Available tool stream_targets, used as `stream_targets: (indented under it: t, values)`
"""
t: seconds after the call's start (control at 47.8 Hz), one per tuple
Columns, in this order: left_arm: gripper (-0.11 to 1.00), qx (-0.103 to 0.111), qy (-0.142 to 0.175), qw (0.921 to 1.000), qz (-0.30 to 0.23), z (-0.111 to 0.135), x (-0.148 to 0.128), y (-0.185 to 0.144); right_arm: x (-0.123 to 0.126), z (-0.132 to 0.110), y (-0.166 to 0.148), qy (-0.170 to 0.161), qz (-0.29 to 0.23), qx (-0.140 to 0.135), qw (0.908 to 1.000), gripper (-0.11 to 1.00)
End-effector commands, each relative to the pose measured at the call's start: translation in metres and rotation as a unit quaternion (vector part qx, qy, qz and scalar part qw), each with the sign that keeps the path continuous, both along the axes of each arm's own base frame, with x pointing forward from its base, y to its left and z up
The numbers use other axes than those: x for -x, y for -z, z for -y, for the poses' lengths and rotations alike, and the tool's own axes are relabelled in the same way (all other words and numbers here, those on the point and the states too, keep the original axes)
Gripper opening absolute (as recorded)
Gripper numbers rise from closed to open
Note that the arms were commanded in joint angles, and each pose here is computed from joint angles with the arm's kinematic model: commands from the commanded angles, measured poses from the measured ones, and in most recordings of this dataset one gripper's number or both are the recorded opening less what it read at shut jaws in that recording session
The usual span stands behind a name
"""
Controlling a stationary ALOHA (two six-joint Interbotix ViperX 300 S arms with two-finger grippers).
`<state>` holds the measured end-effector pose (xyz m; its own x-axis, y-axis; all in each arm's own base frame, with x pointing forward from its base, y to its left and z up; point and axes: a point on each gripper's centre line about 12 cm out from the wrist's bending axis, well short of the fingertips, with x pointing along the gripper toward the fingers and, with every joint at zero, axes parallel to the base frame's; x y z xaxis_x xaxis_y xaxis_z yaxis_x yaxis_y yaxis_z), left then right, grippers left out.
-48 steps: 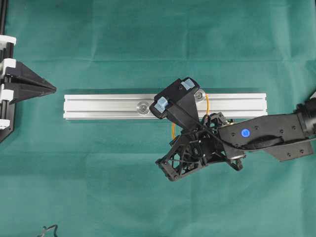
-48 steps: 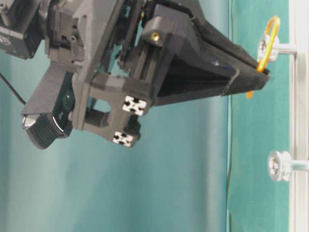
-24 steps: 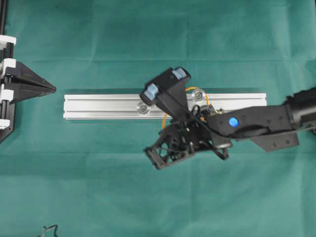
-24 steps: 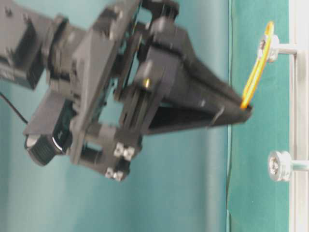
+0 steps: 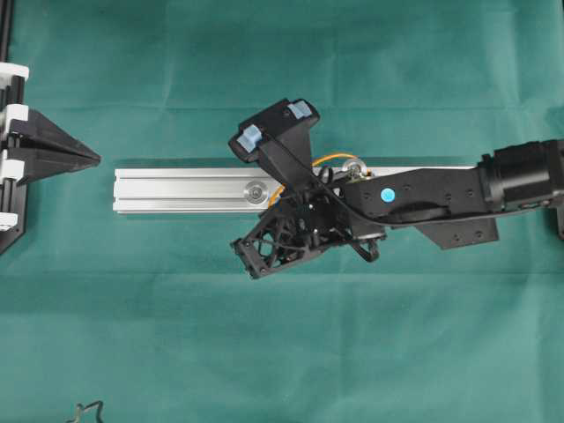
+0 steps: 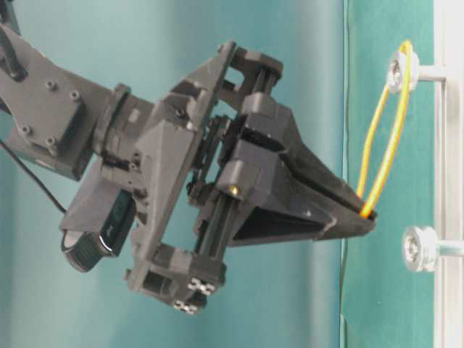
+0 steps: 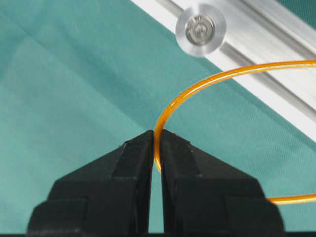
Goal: Hook the rubber onto the shaft.
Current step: 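Swing the right gripper leftward stretching the band toward the left post, then lower the stretched band around the left silver post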
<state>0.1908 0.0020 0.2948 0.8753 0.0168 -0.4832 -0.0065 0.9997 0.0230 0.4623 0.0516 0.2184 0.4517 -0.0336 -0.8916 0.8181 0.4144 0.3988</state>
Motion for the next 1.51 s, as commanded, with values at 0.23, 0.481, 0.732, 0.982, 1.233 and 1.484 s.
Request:
stream_targets:
  t: [0.23,0.481,0.732,0.982,1.233,1.484]
  values:
    - [0.0,-0.001,0.0,0.9999,0.017,0.0,-0.003,-0.013,-0.017,0.013,-0.017,0.007,0.044,0.008,0.999,0.07]
    - [0.0,-0.001,0.0,0.9998,0.018,0.0,-0.003,-0.013,-0.028,0.018,-0.01,0.011,0.054,0.008,0.9985,0.07]
    - [0.0,-0.001,0.0,0.9998,0.018,0.0,-0.003,-0.013,-0.033,0.024,-0.004,0.015,0.059,0.007,0.9981,0.07]
    - [0.0,-0.001,0.0,0.9998,0.018,0.0,-0.003,-0.013,-0.038,0.028,0.0,0.019,0.067,0.007,0.9976,0.07]
    - [0.0,-0.002,0.0,0.9998,0.018,0.0,-0.003,-0.013,-0.041,0.033,0.005,0.022,0.069,0.006,0.9973,0.07]
    - [0.0,-0.001,0.0,0.9998,0.018,0.0,-0.003,-0.013,-0.043,0.036,0.008,0.025,0.071,0.006,0.9972,0.07]
